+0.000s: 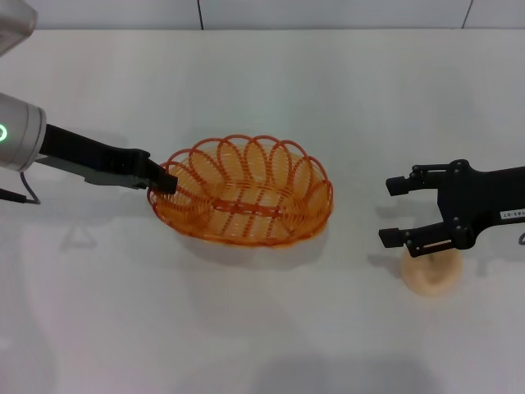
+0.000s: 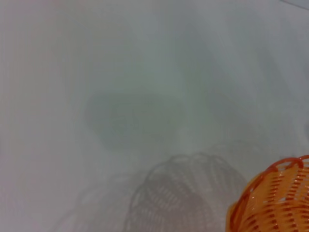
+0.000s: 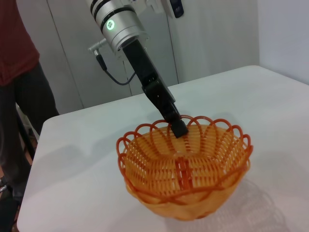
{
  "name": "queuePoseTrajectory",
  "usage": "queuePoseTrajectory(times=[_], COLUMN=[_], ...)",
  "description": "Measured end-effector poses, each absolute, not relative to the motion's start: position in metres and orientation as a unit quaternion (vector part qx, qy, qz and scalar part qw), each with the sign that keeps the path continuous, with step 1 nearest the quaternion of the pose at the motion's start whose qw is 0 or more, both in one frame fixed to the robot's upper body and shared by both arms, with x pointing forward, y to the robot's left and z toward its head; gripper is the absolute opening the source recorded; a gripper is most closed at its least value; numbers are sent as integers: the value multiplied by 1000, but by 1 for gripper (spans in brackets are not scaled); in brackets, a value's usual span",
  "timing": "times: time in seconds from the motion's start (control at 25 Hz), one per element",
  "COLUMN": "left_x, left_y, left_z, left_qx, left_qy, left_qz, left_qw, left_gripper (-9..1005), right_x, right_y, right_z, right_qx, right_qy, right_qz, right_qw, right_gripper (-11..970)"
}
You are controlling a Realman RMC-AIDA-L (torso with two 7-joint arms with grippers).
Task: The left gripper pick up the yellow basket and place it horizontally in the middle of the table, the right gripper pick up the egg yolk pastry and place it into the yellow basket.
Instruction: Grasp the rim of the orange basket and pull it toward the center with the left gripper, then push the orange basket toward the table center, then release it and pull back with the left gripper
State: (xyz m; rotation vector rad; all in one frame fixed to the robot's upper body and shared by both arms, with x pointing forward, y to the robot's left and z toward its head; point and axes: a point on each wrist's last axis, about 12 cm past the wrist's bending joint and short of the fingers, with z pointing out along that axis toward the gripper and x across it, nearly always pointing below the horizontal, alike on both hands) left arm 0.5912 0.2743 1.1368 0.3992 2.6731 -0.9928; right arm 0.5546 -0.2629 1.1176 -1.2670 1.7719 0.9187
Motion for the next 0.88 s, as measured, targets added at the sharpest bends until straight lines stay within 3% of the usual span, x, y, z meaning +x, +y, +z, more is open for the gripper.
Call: queuePoseTrajectory(times=[0.88], left_x=[592], left_y=[243], left_z=[1114], left_qx=[139], left_qy=[921], left_qz=[-346], left_qw=[113], left_gripper=[77], right_x=[554], right_y=[-262], right_z=[1117], right_qx=[-499], right_qy=[693], right_qz=[359], right_qw=[377], right_gripper=[827])
